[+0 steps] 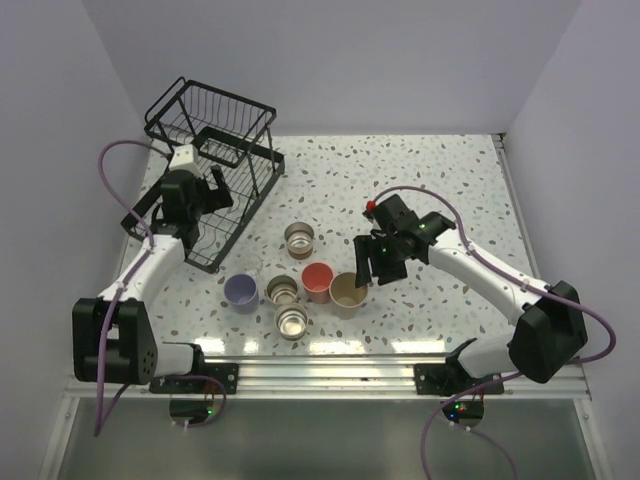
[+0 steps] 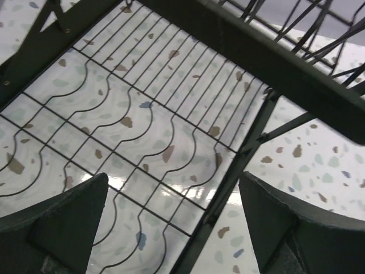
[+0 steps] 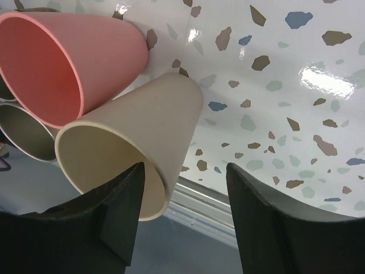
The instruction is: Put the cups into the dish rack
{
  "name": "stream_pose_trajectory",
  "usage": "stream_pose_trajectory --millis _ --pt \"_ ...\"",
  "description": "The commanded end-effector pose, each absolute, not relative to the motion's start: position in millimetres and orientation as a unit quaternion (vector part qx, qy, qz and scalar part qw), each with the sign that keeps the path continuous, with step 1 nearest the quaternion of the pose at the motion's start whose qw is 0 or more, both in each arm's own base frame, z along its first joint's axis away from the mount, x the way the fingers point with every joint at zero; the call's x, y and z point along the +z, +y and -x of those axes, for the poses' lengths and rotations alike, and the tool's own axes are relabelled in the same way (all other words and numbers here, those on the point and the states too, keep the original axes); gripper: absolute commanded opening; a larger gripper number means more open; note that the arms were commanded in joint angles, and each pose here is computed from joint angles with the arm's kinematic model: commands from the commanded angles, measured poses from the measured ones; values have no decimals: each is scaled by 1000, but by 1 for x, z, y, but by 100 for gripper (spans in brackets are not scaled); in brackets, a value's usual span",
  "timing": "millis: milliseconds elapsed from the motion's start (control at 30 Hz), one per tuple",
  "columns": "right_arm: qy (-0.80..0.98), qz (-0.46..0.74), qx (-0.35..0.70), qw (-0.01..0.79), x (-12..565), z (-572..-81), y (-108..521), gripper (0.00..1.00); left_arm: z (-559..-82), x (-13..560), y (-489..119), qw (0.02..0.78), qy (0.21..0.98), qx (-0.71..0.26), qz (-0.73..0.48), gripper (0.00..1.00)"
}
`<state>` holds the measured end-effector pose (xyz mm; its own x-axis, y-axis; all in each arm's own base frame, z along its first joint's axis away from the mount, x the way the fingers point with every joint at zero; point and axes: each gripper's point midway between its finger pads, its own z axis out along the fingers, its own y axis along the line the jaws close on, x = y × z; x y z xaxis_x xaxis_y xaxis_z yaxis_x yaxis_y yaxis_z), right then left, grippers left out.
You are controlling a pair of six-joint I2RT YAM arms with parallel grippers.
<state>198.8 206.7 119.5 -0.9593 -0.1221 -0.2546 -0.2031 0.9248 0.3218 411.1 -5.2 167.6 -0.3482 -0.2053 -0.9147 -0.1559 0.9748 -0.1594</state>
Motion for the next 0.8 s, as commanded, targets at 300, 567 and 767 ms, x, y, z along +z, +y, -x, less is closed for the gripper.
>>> stream_pose_trajectory --millis 300,567,767 --pt "963 129 194 132 115 -190 208 39 -372 222 -37 505 845 -121 128 100" --pt "964 133 185 135 109 -180 198 18 -333 257 -31 519 841 -102 112 100" --pt "962 135 173 162 140 -184 190 0 -315 283 -61 526 823 -191 92 100"
